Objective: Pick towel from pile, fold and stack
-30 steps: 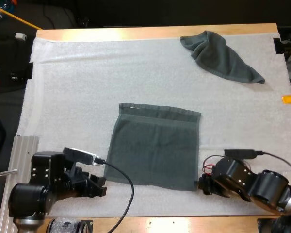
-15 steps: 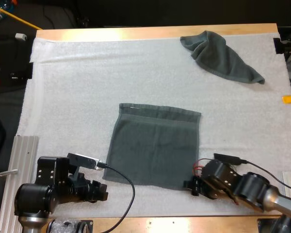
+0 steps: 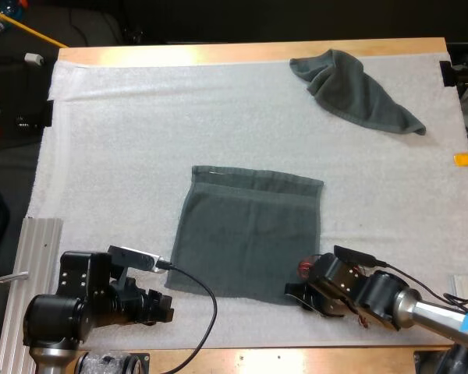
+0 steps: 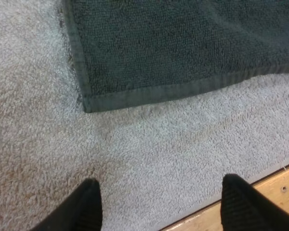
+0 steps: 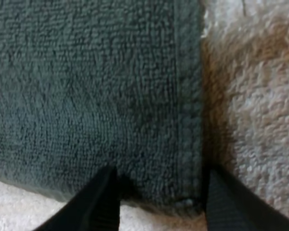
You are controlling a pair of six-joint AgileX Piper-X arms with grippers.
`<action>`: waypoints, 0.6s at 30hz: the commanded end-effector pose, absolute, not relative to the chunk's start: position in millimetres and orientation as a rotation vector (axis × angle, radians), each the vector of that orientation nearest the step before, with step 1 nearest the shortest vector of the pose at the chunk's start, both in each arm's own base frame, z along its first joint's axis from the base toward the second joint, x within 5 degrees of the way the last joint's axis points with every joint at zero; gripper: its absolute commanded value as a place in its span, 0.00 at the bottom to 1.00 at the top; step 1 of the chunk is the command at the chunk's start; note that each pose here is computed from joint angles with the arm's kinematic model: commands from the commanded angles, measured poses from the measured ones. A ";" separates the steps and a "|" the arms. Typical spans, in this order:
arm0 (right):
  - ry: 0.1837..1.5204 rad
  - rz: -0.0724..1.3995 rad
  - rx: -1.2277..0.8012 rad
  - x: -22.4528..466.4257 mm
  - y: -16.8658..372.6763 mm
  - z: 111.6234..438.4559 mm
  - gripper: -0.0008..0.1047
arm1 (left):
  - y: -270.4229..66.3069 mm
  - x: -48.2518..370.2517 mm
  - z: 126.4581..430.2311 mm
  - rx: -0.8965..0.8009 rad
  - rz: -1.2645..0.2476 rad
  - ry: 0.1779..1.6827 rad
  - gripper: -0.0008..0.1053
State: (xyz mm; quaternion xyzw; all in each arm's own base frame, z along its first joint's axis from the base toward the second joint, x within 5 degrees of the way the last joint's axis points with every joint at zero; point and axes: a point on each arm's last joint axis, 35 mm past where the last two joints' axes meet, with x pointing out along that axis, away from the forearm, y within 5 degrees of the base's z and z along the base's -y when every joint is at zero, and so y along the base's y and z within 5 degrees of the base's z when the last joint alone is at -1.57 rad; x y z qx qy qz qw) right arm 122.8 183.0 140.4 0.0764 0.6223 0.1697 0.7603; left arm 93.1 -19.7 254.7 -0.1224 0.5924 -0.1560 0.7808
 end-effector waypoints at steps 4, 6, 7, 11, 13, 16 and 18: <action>1.344 0.363 0.164 123.4 183.9 139.8 0.35 | -19.4 92.5 254.8 -0.265 -0.325 1.278 0.50; 1.344 0.363 0.164 123.4 183.9 139.8 0.29 | -19.4 92.5 254.8 -0.265 -0.325 1.278 0.50; 1.344 0.363 0.164 123.4 183.9 139.8 0.24 | -19.4 92.5 254.8 -0.265 -0.325 1.278 0.50; 1.346 0.368 0.168 123.2 184.0 140.4 0.12 | -19.4 92.5 254.8 -0.265 -0.325 1.278 0.50; 1.346 0.372 0.171 123.1 184.0 141.2 0.10 | -19.4 92.5 254.7 -0.265 -0.325 1.278 0.50; 1.352 0.379 0.172 122.8 184.2 141.2 0.09 | -19.6 94.3 253.2 -0.264 -0.328 1.264 0.50; 1.355 0.390 0.166 122.6 184.3 141.2 0.06 | -19.7 96.0 252.7 -0.262 -0.331 1.249 0.50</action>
